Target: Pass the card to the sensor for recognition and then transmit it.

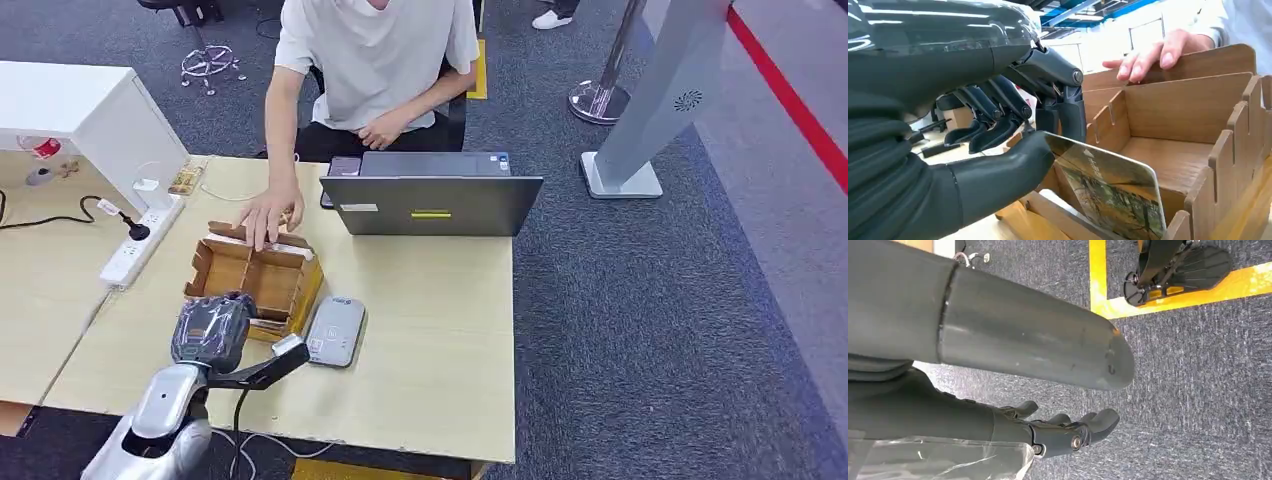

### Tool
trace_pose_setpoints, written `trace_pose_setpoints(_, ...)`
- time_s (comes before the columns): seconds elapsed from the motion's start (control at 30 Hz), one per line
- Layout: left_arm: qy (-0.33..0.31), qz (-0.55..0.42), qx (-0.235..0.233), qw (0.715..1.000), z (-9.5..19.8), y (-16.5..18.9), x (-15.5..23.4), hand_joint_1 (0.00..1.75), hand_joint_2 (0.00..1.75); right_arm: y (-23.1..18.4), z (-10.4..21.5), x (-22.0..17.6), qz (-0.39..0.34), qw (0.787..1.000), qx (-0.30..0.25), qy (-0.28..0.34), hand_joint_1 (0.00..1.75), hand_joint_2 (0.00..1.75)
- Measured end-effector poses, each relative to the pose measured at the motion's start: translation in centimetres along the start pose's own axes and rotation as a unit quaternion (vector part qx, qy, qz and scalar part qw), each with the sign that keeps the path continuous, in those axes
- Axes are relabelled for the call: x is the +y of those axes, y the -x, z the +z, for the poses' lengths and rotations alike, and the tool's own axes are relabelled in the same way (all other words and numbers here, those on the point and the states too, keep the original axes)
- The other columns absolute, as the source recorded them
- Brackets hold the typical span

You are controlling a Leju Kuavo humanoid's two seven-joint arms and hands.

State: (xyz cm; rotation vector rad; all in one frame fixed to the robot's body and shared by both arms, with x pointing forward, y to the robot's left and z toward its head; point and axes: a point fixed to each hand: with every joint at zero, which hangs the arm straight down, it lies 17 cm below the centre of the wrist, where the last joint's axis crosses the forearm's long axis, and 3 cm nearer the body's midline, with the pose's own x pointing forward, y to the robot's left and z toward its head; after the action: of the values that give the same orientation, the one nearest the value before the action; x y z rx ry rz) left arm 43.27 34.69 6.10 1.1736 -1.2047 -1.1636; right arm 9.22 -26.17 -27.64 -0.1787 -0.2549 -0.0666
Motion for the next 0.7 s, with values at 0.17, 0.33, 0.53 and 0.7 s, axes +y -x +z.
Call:
trace_pose_setpoints(0.17, -0.001, 0.002, -0.001, 1.0, 0.02, -0.17, 0.01, 0.0, 1.75, 0.0, 0.0, 0.0, 0.0, 1.0, 0.0, 0.0, 0.0, 0.0)
trace_pose_setpoints(0.33, -0.008, 0.006, -0.003, 1.0, 0.2, -0.37, 0.08, 0.0, 1.75, 0.01, -0.01, -0.05, 0.0, 1.0, 0.0, 0.001, 0.0, 0.0)
trace_pose_setpoints(0.53, -0.008, 0.007, -0.004, 1.0, 0.28, -0.63, -0.01, 0.0, 1.75, 0.01, -0.01, -0.07, 0.001, 1.0, 0.0, 0.001, 0.0, 0.0)
trace_pose_setpoints(0.7, -0.019, 0.002, -0.01, 1.0, 0.24, -0.98, 0.38, 0.0, 1.75, 0.0, -0.01, -0.07, 0.001, 1.0, 0.0, 0.001, 0.0, 0.0)
